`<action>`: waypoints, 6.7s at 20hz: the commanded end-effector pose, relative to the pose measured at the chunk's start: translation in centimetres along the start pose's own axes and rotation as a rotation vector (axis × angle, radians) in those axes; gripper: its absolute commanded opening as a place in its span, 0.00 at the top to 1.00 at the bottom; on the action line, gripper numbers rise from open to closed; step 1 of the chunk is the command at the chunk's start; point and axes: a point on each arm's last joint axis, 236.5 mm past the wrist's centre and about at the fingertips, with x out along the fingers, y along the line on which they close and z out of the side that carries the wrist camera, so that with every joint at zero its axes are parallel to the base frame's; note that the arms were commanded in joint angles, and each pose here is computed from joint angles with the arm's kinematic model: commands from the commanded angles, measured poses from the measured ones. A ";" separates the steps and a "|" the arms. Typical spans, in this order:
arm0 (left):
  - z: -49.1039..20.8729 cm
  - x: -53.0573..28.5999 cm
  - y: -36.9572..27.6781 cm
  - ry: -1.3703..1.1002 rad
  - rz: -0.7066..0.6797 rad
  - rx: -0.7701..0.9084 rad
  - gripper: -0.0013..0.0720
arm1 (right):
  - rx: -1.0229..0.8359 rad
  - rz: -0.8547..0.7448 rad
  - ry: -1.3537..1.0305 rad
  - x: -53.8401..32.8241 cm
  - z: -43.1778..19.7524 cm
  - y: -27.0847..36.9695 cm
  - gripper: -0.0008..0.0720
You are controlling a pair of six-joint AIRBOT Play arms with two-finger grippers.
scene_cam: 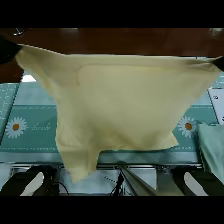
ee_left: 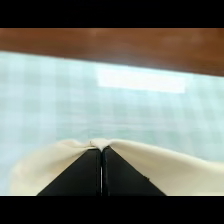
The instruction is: Fold the shirts.
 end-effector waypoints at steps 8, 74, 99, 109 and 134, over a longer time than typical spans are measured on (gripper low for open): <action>-3.0 21.7 3.5 0.080 -0.038 -0.225 0.95 | 0.319 0.190 0.100 27.7 0.9 -3.1 0.95; -36.1 6.7 10.6 0.676 -0.118 -0.749 0.95 | 0.787 0.213 0.727 17.1 -30.5 -7.0 0.14; 12.9 -23.4 -5.2 -0.619 0.110 0.233 0.96 | -0.191 0.302 -0.495 -18.5 10.9 10.4 0.95; 5.3 -36.7 -5.1 -0.747 0.422 0.342 0.96 | -0.174 0.055 -0.514 -25.4 3.3 9.6 0.95; -9.4 22.7 11.1 0.315 -0.090 -0.458 0.96 | 0.529 0.352 0.123 28.4 0.8 -8.8 0.95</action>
